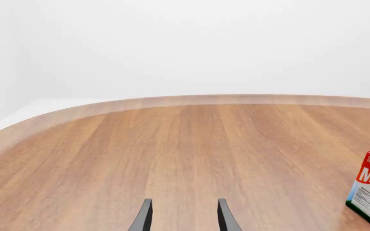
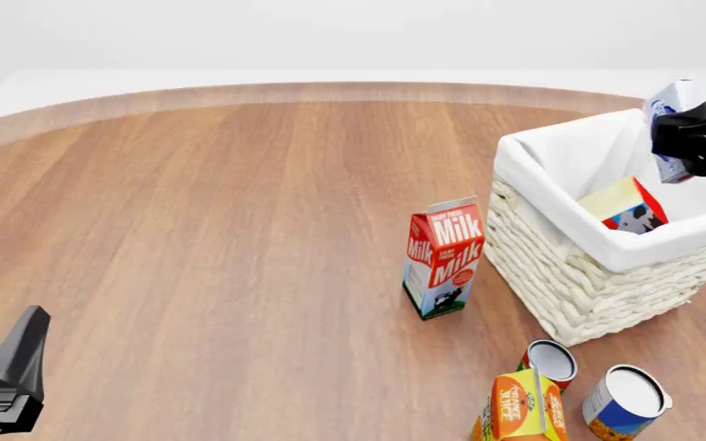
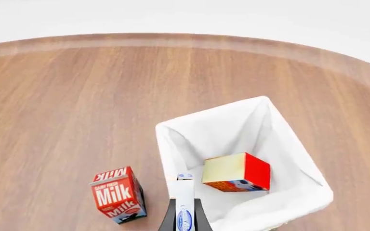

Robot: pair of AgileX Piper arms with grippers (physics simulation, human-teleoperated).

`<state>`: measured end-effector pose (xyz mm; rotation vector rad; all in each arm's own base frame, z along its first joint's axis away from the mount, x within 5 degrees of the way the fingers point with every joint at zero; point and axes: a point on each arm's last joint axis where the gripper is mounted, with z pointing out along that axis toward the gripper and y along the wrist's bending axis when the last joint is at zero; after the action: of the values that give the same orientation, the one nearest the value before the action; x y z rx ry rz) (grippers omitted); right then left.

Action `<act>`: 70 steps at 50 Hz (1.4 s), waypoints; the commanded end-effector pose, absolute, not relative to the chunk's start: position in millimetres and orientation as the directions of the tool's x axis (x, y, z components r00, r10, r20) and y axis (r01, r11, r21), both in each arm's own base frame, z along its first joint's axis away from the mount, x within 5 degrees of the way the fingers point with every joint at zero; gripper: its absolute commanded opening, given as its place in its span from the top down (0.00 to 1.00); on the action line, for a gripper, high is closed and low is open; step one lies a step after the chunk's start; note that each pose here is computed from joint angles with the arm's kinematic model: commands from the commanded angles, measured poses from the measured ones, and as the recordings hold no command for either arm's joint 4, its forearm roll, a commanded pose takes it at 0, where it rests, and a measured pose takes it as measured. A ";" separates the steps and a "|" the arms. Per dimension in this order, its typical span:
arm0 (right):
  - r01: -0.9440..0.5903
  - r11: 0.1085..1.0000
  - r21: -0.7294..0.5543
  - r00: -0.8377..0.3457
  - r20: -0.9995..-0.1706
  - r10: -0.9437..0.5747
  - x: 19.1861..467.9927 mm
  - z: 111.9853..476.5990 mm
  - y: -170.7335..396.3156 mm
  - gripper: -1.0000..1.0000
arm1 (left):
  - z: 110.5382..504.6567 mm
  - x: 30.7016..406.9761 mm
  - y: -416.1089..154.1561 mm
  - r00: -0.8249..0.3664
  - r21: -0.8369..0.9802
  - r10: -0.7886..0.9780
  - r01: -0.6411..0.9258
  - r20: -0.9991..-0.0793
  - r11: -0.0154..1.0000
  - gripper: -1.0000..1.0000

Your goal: Pick up the cream cheese box and the butter, and put them in the basket.

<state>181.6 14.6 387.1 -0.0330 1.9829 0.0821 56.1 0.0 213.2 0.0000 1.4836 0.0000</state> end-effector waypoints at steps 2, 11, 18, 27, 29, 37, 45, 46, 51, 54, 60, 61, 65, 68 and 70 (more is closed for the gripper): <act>-0.034 0.999 0.041 -0.410 -0.912 0.024 190.0 376.9 9.9 1.00 | 213.2 56.1 0.0 0.087 0.000 0.000 0.000 -0.996 1.000 0.00; -0.019 0.999 0.043 -0.409 -0.912 0.031 191.9 377.9 7.3 1.00 | 213.2 56.1 0.0 0.087 0.000 0.000 0.000 -0.996 1.000 0.00; -0.014 0.999 0.041 -0.413 -0.910 0.032 198.5 375.7 6.5 1.00 | 213.2 56.1 0.0 0.087 0.000 0.000 0.000 -0.996 1.000 0.00; -0.018 0.999 0.038 -0.419 -0.908 0.027 207.2 372.5 7.4 1.00 | 213.2 56.1 0.0 0.087 0.000 0.000 0.000 -0.996 1.000 0.00; -0.019 0.999 0.039 -0.422 -0.906 0.028 209.5 371.0 7.7 1.00 | 213.2 56.1 0.0 0.087 0.000 0.000 0.000 -0.996 1.000 0.00; -0.009 0.999 0.039 -0.432 -0.902 0.032 217.9 364.9 6.1 1.00 | 213.2 56.1 0.0 0.087 0.000 0.000 0.000 -0.996 1.000 0.00; -0.002 0.999 0.037 -0.441 -0.897 0.032 225.0 359.8 4.5 1.00 | 213.2 56.1 0.0 0.087 0.000 0.000 0.000 -0.996 1.000 0.00; -0.003 0.999 0.035 -0.443 -0.896 0.031 225.8 359.1 4.5 1.00 | 213.2 56.1 0.0 0.087 0.000 0.000 0.000 -0.996 1.000 0.00; 0.006 0.999 0.032 -0.446 -0.895 0.031 229.2 357.5 2.3 1.00 | 213.2 56.1 0.0 0.087 0.000 0.000 0.000 -0.996 1.000 0.00; 0.009 0.999 0.033 -0.446 -0.895 0.033 230.4 357.7 1.6 1.00 | 213.2 56.1 0.0 0.087 0.000 0.000 0.000 -0.996 1.000 0.00; 0.016 0.999 0.031 -0.453 -0.891 0.035 235.0 351.3 -0.1 1.00 | 213.2 56.1 0.0 0.087 0.000 0.000 0.000 -0.996 1.000 0.00; 0.020 0.999 0.032 -0.455 -0.890 0.038 237.0 349.5 -0.8 1.00 | 213.2 56.1 0.0 0.087 0.000 0.000 0.000 -0.996 1.000 0.00; 0.022 0.999 0.031 -0.459 -0.888 0.038 239.4 346.8 -1.3 1.00 | 213.2 56.1 0.0 0.087 0.000 0.000 0.000 -0.996 1.000 0.00; 0.020 0.999 0.030 -0.461 -0.887 0.036 240.9 344.8 -1.2 1.00 | 213.2 56.1 0.0 0.087 0.000 0.000 0.000 -0.996 1.000 0.00; 0.023 0.999 0.032 -0.461 -0.886 0.039 242.8 343.5 -1.6 1.00 | 213.2 56.1 0.0 0.087 0.000 0.000 0.000 -0.996 1.000 0.00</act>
<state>236.3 0.2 347.4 0.0295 2.0535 0.0188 56.1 0.0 213.2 0.0000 1.4836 0.0000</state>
